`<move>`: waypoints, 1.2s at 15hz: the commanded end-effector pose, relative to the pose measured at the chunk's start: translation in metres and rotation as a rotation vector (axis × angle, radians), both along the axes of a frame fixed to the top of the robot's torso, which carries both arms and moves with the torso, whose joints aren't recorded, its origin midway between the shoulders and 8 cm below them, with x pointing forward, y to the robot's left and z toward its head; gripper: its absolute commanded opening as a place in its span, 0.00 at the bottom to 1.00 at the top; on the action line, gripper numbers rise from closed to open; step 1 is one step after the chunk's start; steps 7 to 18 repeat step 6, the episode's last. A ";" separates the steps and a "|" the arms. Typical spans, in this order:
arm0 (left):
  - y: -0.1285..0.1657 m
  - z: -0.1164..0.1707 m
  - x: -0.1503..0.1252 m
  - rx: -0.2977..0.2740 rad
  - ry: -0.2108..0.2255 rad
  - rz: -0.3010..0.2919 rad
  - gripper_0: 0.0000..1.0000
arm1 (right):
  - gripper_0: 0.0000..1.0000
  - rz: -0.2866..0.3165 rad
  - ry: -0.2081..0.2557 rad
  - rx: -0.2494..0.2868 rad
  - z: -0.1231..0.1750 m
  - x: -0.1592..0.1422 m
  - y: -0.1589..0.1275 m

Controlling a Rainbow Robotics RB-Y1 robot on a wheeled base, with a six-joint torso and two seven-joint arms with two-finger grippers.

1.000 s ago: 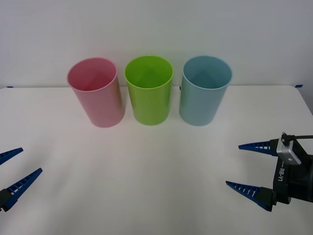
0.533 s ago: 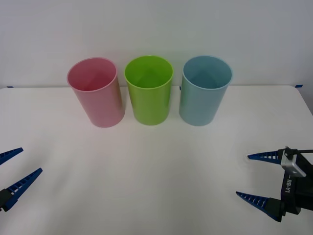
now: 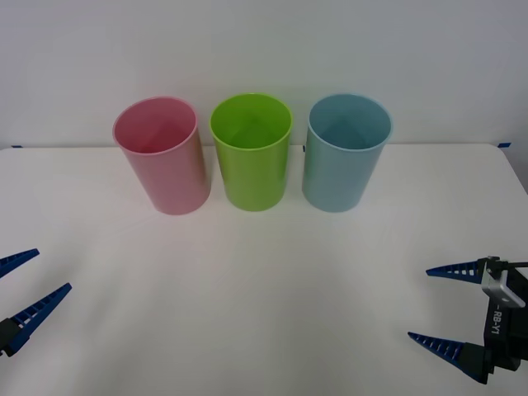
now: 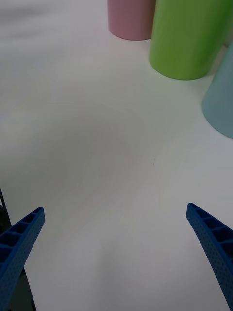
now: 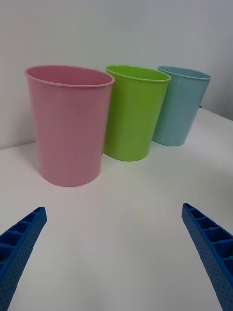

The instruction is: Put cans in the blue bin and PET bottles in the pink bin and trash in the green bin.

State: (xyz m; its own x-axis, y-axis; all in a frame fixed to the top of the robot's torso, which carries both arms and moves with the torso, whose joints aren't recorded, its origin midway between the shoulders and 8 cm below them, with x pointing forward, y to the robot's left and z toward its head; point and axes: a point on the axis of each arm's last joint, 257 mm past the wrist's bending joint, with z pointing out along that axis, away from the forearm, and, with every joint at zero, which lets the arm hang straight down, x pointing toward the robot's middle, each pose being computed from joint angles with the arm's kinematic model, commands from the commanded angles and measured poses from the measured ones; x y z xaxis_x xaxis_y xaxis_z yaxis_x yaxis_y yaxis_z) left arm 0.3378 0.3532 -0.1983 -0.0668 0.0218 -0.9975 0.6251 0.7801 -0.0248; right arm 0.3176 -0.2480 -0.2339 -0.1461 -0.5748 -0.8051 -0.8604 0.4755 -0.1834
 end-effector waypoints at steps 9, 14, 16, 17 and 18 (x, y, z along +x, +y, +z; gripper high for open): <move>0.000 0.000 0.000 0.000 0.000 0.000 0.96 | 1.00 0.009 -0.002 -0.003 -0.001 -0.001 0.002; 0.000 0.000 0.000 0.000 0.000 0.000 0.96 | 1.00 0.009 -0.002 -0.003 -0.001 -0.001 0.002; 0.000 0.000 0.000 0.000 0.000 0.000 0.96 | 1.00 0.009 -0.002 -0.003 -0.001 -0.001 0.002; 0.000 0.000 0.000 0.000 0.000 0.000 0.96 | 1.00 0.009 -0.002 -0.003 -0.001 -0.001 0.002; 0.000 0.000 0.000 0.000 0.000 0.000 0.96 | 1.00 0.009 -0.002 -0.003 -0.001 -0.001 0.002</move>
